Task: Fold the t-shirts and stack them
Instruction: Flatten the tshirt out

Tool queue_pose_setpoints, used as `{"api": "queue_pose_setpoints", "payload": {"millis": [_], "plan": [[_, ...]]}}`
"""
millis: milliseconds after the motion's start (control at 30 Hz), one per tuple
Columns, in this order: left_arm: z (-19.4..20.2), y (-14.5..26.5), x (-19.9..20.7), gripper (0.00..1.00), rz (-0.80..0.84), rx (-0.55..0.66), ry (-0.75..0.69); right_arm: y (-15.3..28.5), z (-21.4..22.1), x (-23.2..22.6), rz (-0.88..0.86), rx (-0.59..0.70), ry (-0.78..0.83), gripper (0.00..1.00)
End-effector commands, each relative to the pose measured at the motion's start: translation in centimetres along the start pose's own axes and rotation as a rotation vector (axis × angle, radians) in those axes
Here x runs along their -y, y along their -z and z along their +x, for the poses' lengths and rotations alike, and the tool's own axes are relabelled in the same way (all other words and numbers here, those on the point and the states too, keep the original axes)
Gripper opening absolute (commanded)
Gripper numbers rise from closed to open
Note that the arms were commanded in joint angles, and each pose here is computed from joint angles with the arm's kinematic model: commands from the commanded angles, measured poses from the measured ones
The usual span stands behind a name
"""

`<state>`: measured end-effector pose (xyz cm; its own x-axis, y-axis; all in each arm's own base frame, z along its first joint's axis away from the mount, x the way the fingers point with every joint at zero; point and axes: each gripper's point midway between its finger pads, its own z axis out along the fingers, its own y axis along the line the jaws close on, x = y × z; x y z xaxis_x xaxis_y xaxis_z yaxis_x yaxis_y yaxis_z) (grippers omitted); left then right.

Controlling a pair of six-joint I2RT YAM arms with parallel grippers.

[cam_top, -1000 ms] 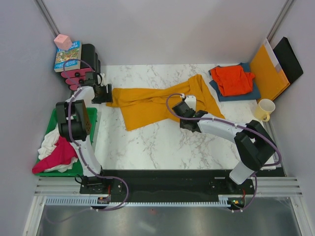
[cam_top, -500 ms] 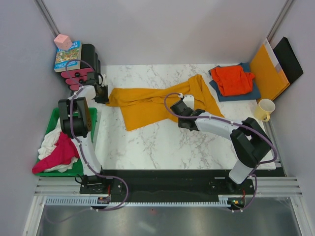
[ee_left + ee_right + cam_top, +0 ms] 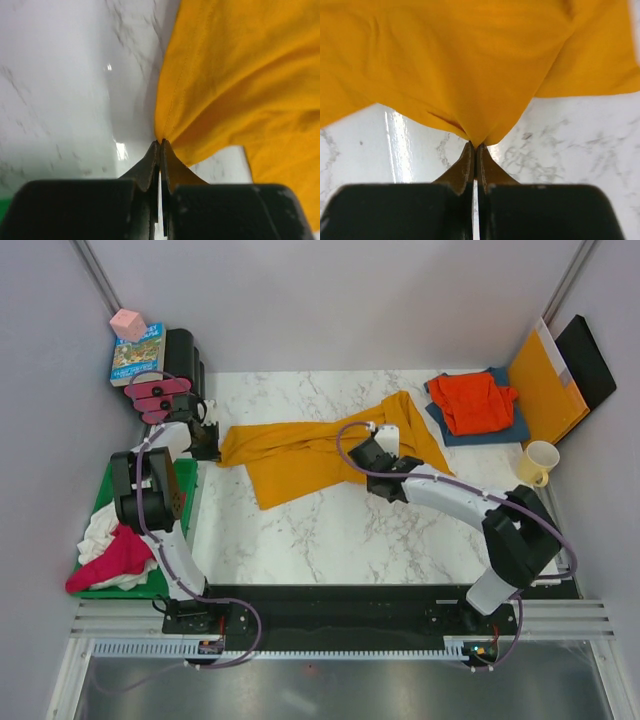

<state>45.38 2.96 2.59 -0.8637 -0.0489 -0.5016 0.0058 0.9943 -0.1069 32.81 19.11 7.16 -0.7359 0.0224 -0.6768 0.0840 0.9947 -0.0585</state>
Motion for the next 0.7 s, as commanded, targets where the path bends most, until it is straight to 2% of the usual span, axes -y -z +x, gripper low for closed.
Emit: {"api": "queue_pose_setpoints", "payload": {"millis": [0,67,100,200,233,267,300,400,567,667], "plan": [[-4.1,11.1,2.4,0.02,0.081,0.233,-0.048,9.3,-12.9,3.3,0.05,0.329,-0.054,0.0],[-5.7,15.8,3.2,0.02,0.12,0.33,-0.043,13.9,-18.0,5.3,0.069,0.45,-0.106,0.0],[-7.7,20.2,3.5,0.02,0.123,0.435,-0.054,15.4,-19.2,6.3,0.083,0.471,-0.104,0.0],[-8.5,25.7,4.8,0.02,0.173,0.495,-0.053,21.5,-23.7,9.2,0.096,0.598,-0.144,0.0],[-9.2,29.1,5.3,0.02,0.182,0.549,-0.068,23.3,-24.6,10.2,0.1,0.631,-0.14,0.0],[-9.5,30.8,5.6,0.02,0.181,0.574,-0.075,25.7,-25.9,11.1,0.089,0.674,-0.168,0.0],[-10.2,34.3,6.1,0.02,0.177,0.649,-0.101,27.0,-26.4,12.0,0.1,0.696,-0.18,0.0],[-10.1,39.9,7.2,0.02,0.172,0.738,-0.137,31.1,-27.4,14.4,0.089,0.765,-0.225,0.0],[-8.3,48.8,9.0,0.02,0.131,0.884,-0.198,38.5,-28.7,18.5,0.027,0.882,-0.305,0.0],[-7.2,52.8,10.0,0.02,0.114,0.959,-0.231,42.4,-29.6,20.3,-0.021,0.957,-0.363,0.0]]}}
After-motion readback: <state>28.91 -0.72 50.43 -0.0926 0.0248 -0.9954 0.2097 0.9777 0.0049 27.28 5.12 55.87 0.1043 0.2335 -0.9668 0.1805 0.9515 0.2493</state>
